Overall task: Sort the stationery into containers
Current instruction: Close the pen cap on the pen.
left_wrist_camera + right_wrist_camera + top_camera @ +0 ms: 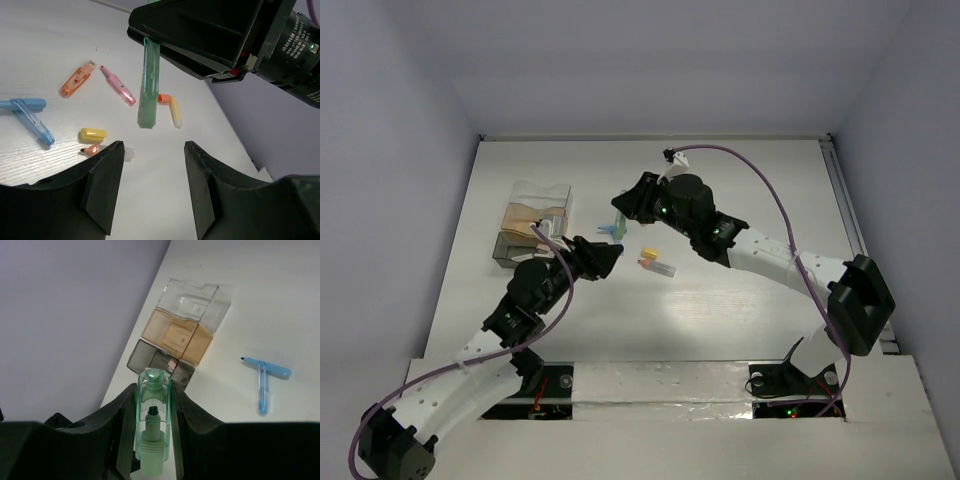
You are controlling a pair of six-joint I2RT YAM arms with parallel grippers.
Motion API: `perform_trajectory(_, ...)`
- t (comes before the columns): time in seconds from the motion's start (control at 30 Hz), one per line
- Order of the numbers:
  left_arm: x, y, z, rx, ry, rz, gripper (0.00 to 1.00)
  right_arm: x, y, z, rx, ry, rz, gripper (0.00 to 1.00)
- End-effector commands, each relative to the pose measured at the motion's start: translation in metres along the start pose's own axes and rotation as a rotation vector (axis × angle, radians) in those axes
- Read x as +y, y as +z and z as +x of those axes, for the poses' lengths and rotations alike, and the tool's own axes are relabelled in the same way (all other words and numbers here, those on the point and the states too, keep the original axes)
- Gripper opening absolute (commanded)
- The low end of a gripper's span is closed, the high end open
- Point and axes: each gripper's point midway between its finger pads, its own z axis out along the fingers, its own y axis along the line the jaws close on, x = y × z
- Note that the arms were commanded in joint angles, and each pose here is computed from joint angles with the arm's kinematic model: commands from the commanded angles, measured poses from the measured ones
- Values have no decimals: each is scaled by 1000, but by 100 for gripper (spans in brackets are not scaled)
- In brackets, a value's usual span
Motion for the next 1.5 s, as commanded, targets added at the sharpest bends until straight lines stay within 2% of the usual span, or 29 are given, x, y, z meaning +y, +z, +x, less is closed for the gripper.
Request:
perform_trajectory(0.0, -10, 6, -18, -74, 6, 42, 48, 36, -7, -33, -88, 31, -111, 16)
perform_trajectory(0.2, -12, 14, -18, -79, 11, 46, 46, 37, -6, -29, -74, 33, -121, 16)
perform_trajectory(0.37, -10, 18, -20, -87, 15, 35, 34, 37, -6, -26, -65, 38, -132, 16)
perform_trajectory(0.73, -8, 19, -30, -134, 17, 16, 28, 34, -3, -17, -39, 45, -130, 16)
perform_trajectory(1.0, -8, 17, -36, -161, 16, -2, 0, 31, -2, -7, -3, 62, -136, 15)
perform_trajectory(1.23, -6, 12, -61, -276, -2, -60, 0, 20, 6, 17, 34, 103, -115, 11)
perform_trajectory(1.47, -16, 16, -73, -335, -33, -47, 0, 16, 8, 30, -7, 84, -64, 8)
